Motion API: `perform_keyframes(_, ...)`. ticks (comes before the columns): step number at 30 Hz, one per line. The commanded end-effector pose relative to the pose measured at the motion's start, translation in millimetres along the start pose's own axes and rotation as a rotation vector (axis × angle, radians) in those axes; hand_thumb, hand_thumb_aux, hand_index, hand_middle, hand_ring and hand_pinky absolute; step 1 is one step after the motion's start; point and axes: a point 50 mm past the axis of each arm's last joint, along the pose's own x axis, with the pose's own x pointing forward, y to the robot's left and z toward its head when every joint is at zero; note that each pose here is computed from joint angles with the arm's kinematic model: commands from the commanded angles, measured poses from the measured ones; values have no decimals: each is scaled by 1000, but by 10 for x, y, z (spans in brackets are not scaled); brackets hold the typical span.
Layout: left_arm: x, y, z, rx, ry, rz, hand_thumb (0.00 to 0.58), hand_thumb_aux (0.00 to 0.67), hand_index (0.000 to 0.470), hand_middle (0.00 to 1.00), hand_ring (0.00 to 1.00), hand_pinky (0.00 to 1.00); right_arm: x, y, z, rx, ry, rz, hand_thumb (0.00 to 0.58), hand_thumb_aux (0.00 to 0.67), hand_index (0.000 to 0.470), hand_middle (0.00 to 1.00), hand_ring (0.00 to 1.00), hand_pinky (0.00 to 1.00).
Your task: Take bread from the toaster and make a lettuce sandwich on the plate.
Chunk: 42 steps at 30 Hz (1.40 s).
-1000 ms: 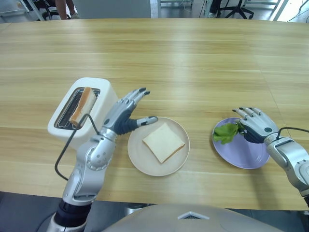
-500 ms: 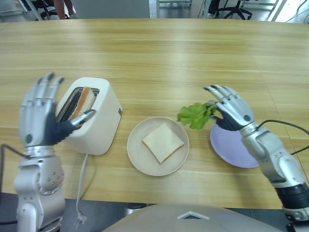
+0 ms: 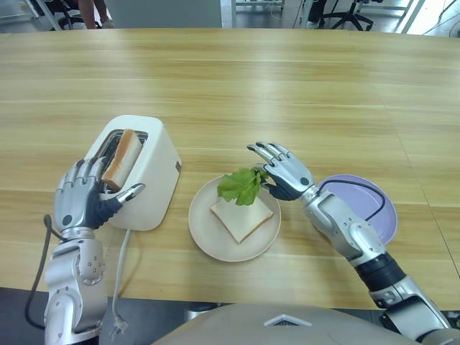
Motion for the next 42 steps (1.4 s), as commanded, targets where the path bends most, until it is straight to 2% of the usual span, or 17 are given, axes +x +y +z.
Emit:
perform_keyframes(1,16,-204,34,-23,-13,-124,0,0,0,0,0,0,31,123,47,-26,-25,38,580,670,460,0,0,0)
perform_keyframes(4,38,-161,71,-60,-38,-91,23,13,9,0,0,0,13,188,113,-32,-62,72,580,670,460,0,0,0)
perform_keyframes(5,46,-128,84,-65,-47,-67,398,294,202,0,0,0,-3,213,130,-38,-74,89,580,670,460,0,0,0)
perform_keyframes(6,51,-97,93,-73,-53,-44,580,670,460,0,0,0,-26,248,142,-43,-80,112,580,670,460,0,0,0)
perform_keyframes(13,86,8,38,-81,-41,21,580,670,460,0,0,0,-287,474,175,-106,-99,279,580,670,460,0,0,0)
perform_keyframes(14,88,10,32,-85,-41,17,580,670,460,0,0,0,-319,482,175,-107,-96,293,578,631,433,0,0,0)
perform_keyframes(15,89,8,26,-91,-46,12,580,670,460,0,0,0,-349,489,178,-119,-94,304,438,339,233,0,0,0)
perform_keyframes(16,89,13,26,-84,-52,12,580,670,460,75,75,75,-371,497,177,-130,-92,318,5,3,2,0,0,0)
perform_keyframes(17,93,22,29,-90,-60,17,580,670,460,969,969,969,-390,504,175,-137,-91,330,0,0,0,0,0,0)
perform_keyframes(19,106,55,53,-98,-82,33,580,670,460,1000,1000,1000,-416,502,163,-148,-82,342,0,0,0,0,0,0)
perform_keyframes(28,269,454,178,-147,-190,238,580,670,460,1000,1000,1000,-475,300,146,-134,-55,286,0,0,0,0,0,0)
perform_keyframes(36,201,1049,543,-197,-423,520,580,670,460,1000,1000,1000,-509,-43,162,76,-59,52,0,0,0,0,0,0)
perform_keyframes(39,145,1113,686,-243,-524,510,580,670,460,1000,1000,1000,-558,-153,134,105,-68,-16,0,0,0,0,0,0)
perform_keyframes(42,83,1085,817,-354,-633,394,580,670,460,1000,1000,1000,-622,-246,82,136,-78,-86,0,0,0,0,0,0)
